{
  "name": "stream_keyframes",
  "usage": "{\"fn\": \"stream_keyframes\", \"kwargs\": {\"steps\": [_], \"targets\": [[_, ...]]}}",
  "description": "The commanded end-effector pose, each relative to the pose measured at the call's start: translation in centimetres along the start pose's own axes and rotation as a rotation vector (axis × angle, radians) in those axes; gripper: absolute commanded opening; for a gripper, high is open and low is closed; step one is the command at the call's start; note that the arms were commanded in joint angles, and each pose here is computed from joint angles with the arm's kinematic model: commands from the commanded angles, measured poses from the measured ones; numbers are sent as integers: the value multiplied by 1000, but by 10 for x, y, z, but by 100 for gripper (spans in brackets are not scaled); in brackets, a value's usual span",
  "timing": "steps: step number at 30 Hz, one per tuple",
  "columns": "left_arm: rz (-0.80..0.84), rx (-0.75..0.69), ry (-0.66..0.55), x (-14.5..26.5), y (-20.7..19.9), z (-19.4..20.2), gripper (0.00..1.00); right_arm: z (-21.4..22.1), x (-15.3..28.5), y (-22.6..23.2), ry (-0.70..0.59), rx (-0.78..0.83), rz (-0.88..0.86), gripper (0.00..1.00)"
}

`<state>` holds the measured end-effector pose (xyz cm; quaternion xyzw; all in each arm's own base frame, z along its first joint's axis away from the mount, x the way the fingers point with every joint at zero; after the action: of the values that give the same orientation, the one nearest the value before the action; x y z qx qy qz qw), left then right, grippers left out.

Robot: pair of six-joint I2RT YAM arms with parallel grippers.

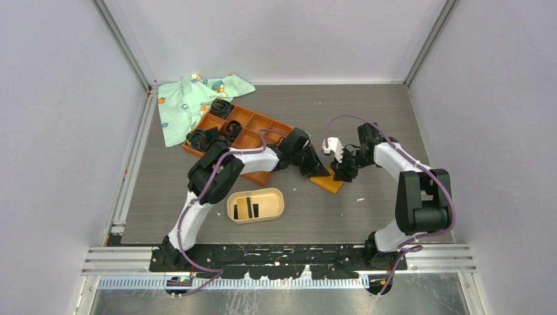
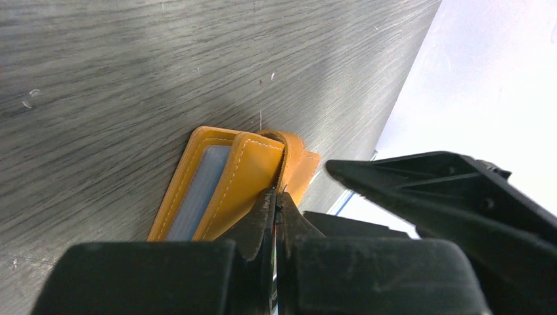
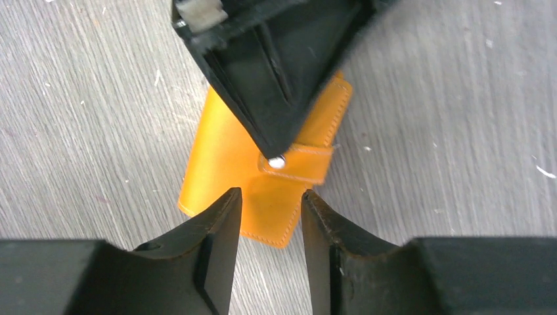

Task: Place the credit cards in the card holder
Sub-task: Close the card holder at the center of the board.

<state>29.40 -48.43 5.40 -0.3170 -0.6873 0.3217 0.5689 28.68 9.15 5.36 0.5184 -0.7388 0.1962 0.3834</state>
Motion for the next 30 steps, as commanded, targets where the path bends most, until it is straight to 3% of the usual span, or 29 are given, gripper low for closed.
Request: {"fn": "stream_keyframes", "kwargs": {"steps": [1,8,30], "targets": [[-14,-29,7,2,1,3,0,-22,24,-7,-121,24,33,45],[-28,-34,9,3,5,4,0,-24,22,-17,-131,-59,14,27],[-40,-43,14,2,10,4,0,-9,-12,-11,24,31,-1,24]]}}
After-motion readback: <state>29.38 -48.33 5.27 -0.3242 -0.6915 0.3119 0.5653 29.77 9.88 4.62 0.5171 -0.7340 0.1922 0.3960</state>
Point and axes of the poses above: each gripper's point midway between its finger pads, its own x axis back along the fingers, its own y axis along the line the jaws close on, z = x × y, the point moved 1 cm from there along x, back along the fingers, and after that the axes turned 10 degrees about -x, right-handed, at the moved point
